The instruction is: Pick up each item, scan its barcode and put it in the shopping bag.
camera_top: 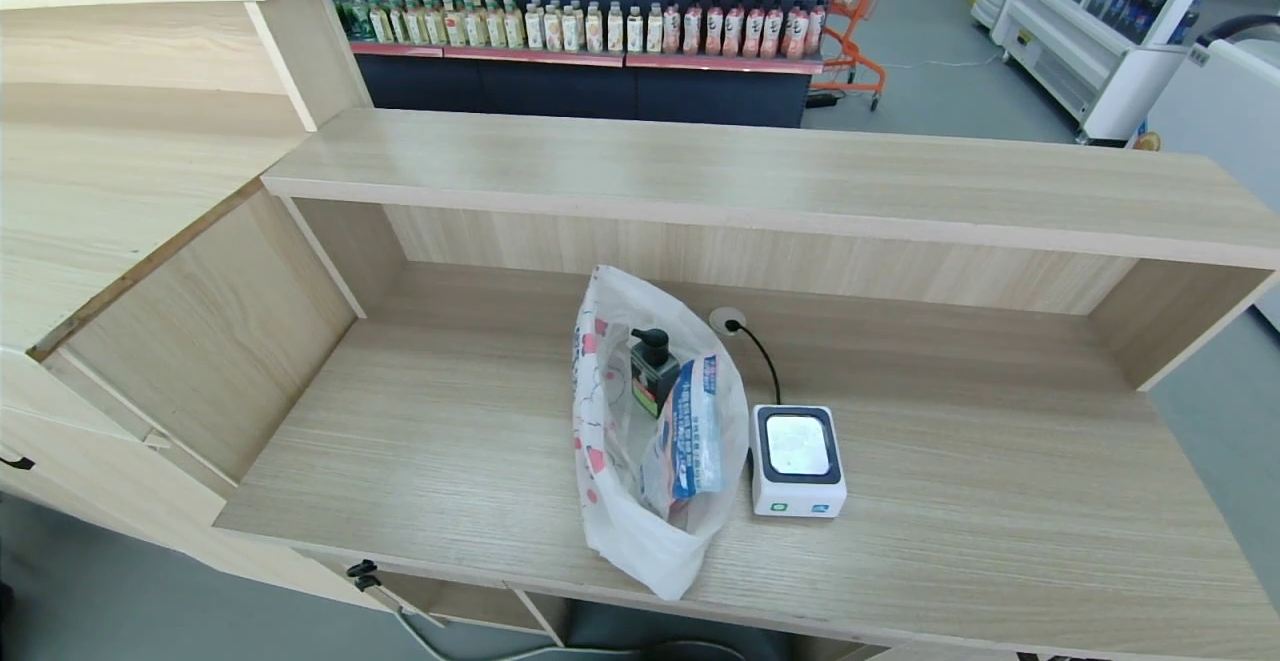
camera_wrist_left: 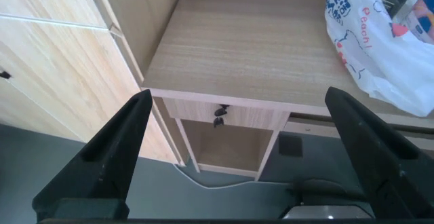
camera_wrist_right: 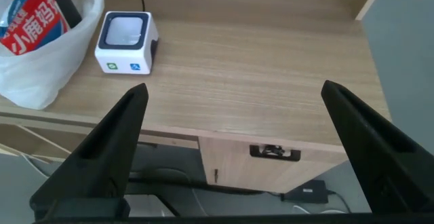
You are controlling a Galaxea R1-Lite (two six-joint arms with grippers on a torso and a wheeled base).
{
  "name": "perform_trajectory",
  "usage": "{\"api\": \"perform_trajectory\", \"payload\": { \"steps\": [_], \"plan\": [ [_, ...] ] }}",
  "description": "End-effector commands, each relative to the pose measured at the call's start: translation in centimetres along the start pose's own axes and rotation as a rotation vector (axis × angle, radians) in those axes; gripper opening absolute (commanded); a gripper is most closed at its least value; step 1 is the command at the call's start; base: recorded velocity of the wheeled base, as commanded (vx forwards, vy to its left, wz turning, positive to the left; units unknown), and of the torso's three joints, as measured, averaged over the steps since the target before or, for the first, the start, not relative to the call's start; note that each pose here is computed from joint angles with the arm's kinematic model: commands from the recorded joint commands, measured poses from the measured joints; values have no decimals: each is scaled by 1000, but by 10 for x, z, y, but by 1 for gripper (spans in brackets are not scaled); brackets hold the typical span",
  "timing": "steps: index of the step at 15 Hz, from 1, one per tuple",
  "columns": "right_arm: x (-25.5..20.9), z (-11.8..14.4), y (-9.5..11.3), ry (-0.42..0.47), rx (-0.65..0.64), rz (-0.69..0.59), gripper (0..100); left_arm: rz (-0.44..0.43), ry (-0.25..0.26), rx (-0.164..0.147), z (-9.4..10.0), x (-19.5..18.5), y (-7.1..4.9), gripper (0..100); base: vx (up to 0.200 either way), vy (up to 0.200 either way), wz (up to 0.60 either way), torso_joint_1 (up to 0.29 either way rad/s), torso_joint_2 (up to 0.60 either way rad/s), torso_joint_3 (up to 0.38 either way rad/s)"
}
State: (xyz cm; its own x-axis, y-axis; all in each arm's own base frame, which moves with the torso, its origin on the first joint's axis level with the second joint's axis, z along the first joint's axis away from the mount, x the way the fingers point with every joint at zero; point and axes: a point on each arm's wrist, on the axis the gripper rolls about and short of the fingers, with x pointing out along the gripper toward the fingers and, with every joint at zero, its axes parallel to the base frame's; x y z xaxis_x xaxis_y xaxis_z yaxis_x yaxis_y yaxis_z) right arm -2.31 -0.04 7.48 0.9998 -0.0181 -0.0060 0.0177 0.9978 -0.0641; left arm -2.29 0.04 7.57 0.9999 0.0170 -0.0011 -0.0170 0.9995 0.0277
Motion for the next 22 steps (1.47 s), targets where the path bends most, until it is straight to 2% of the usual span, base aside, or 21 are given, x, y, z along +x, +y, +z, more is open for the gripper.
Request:
{"api": "perform_trajectory", "payload": {
  "steps": [1, 4, 7, 9, 14, 15, 22],
  "plan": [
    [0, 0, 0, 3, -2, 0, 100, 1, 0, -14, 0, 0, 0, 100, 0, 0, 0, 0, 0, 0],
    [0, 0, 0, 3, 0, 0, 100, 0, 5, -9, 0, 0, 0, 100, 0, 0, 0, 0, 0, 0],
    [0, 0, 0, 3, -2, 0, 100, 0, 11, -8, 0, 1, 0, 100, 200, 0, 0, -1, -1, -2],
    [0, 0, 0, 3, 0, 0, 100, 0, 0, -17, 0, 0, 0, 100, 0, 0, 0, 0, 0, 0],
    [0, 0, 0, 5, 1, 0, 100, 0, 0, -17, 0, 0, 0, 100, 0, 0, 0, 0, 0, 0],
    [0, 0, 0, 5, 1, 0, 0, 0, 0, -17, 0, 0, 0, 100, 0, 0, 0, 0, 0, 0],
    [0, 0, 0, 5, -2, 0, 0, 0, 2, -17, -1, 0, 0, 100, 0, 0, 0, 0, 0, 0]
  ]
}}
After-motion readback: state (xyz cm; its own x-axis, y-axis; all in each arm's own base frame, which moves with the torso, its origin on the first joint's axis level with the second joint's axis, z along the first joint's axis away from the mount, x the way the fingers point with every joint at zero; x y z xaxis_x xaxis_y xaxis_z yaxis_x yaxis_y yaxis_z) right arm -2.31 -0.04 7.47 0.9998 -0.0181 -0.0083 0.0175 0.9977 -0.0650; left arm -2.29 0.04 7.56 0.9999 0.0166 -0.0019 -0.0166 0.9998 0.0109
